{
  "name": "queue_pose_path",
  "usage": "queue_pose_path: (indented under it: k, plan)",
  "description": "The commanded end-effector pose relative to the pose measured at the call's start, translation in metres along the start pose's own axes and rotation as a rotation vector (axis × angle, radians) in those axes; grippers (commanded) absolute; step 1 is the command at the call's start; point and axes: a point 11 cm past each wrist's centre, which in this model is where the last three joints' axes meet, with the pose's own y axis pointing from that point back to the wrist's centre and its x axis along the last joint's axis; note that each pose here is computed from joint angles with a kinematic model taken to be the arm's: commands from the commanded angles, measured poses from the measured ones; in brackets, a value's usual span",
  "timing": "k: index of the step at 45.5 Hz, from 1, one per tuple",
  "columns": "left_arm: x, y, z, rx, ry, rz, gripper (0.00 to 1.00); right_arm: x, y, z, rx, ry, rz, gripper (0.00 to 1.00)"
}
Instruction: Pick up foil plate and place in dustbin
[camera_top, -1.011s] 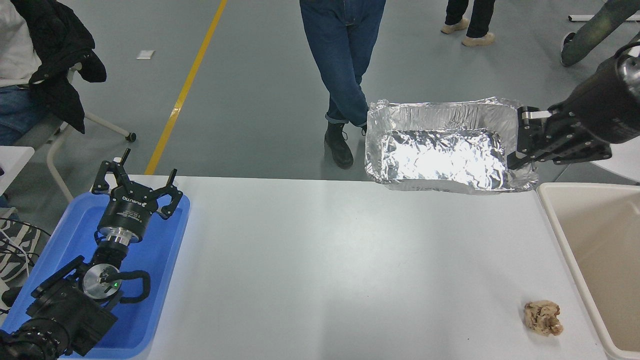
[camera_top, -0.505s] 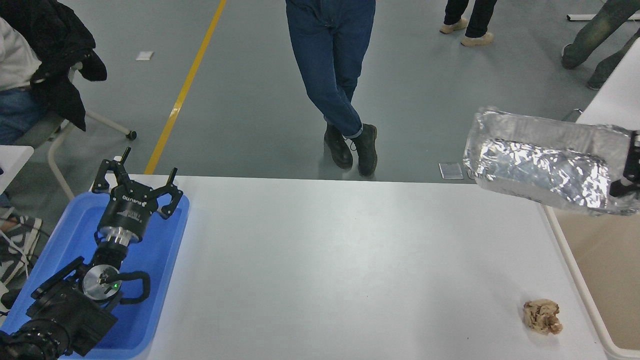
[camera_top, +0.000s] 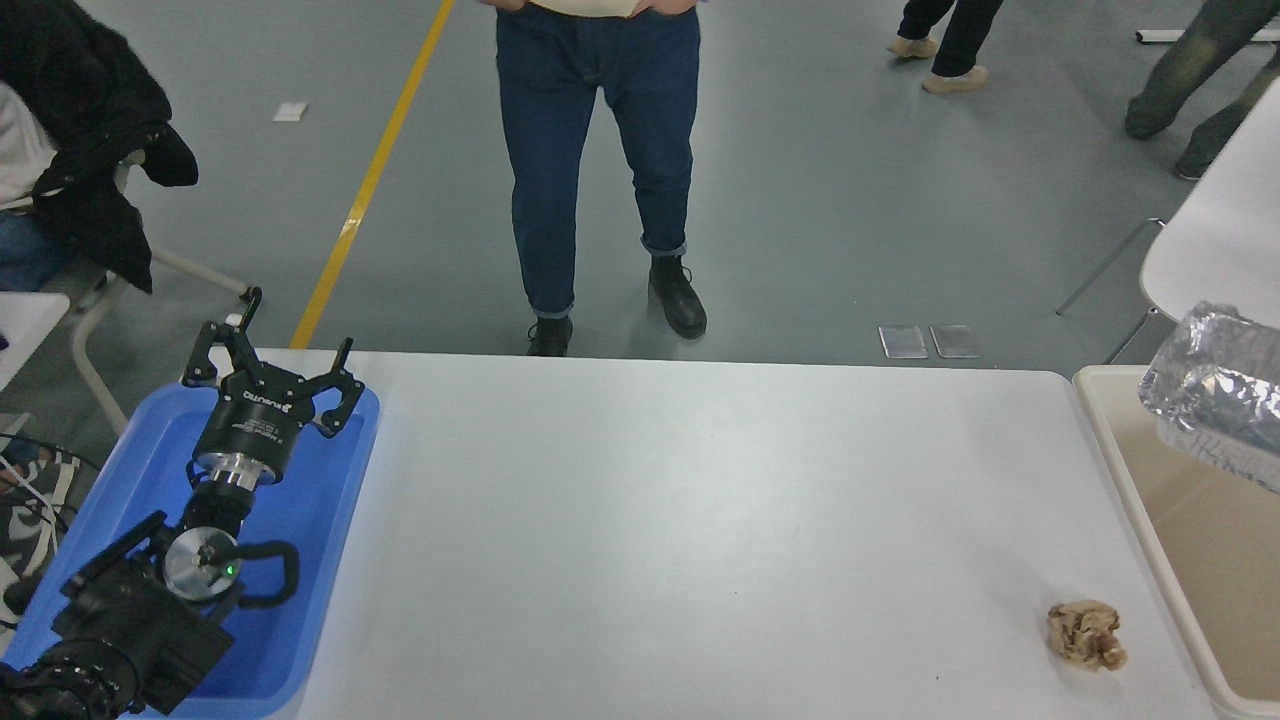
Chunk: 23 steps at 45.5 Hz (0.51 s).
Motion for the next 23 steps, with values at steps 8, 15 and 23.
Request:
queue_pose_path:
  k: [8, 15, 23]
  plan:
    - [0.0, 0.0, 0.0, -0.001, 0.001, 0.002, 1.0, 0.025, -0.075, 0.04, -0.008, -0.129, 0.169, 0.0]
    - [0.0, -0.001, 0.0, -0.002, 0.001, 0.001, 1.0, 0.033, -0.111, 0.051, 0.007, -0.178, 0.378, 0.0]
    - [0.0, -0.001, 0.0, -0.002, 0.001, 0.001, 1.0, 0.039, -0.149, 0.057, -0.008, -0.167, 0.527, 0.0]
